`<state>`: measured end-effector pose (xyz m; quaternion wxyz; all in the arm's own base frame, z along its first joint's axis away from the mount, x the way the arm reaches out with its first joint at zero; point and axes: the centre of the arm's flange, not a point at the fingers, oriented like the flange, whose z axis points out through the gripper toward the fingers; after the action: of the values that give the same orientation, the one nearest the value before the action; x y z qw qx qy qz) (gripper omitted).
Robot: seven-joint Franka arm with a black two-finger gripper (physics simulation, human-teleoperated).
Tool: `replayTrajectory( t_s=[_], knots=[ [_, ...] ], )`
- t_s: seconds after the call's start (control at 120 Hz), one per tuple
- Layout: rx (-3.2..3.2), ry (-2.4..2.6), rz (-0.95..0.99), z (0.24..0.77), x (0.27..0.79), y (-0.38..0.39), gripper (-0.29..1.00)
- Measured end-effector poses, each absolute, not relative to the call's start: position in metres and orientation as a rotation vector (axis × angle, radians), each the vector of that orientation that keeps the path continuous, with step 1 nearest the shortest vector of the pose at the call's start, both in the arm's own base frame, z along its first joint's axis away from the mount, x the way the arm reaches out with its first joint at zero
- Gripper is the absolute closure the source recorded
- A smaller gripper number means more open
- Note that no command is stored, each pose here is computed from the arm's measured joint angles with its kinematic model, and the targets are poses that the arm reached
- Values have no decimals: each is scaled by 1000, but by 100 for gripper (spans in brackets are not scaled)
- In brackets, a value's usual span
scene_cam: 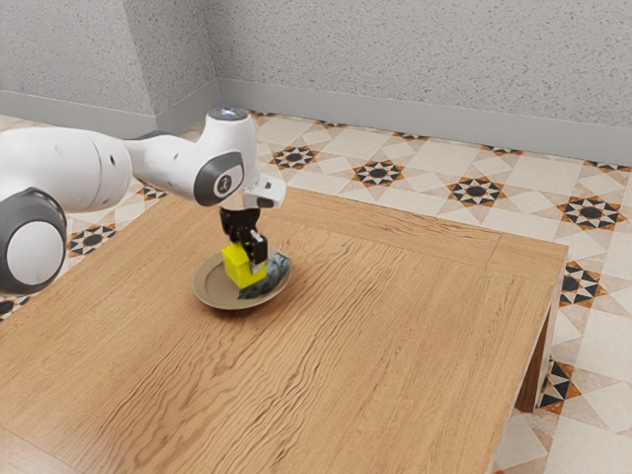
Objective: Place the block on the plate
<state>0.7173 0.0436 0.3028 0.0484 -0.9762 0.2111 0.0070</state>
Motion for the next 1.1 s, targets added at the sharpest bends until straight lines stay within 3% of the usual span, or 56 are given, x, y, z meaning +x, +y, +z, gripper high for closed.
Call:
replayTrajectory(
  t_s=[0.1,0.2,0.533,0.808,1.1],
  knots=[
    [-2986,627,-9,313,718,44,15],
    [-2981,612,-76,359,706,39,10],
    [-2989,511,-107,480,604,-3,2],
    [-3024,500,-108,568,599,-28,1],
    [-3034,418,-80,614,591,-11,0]
  ],
)
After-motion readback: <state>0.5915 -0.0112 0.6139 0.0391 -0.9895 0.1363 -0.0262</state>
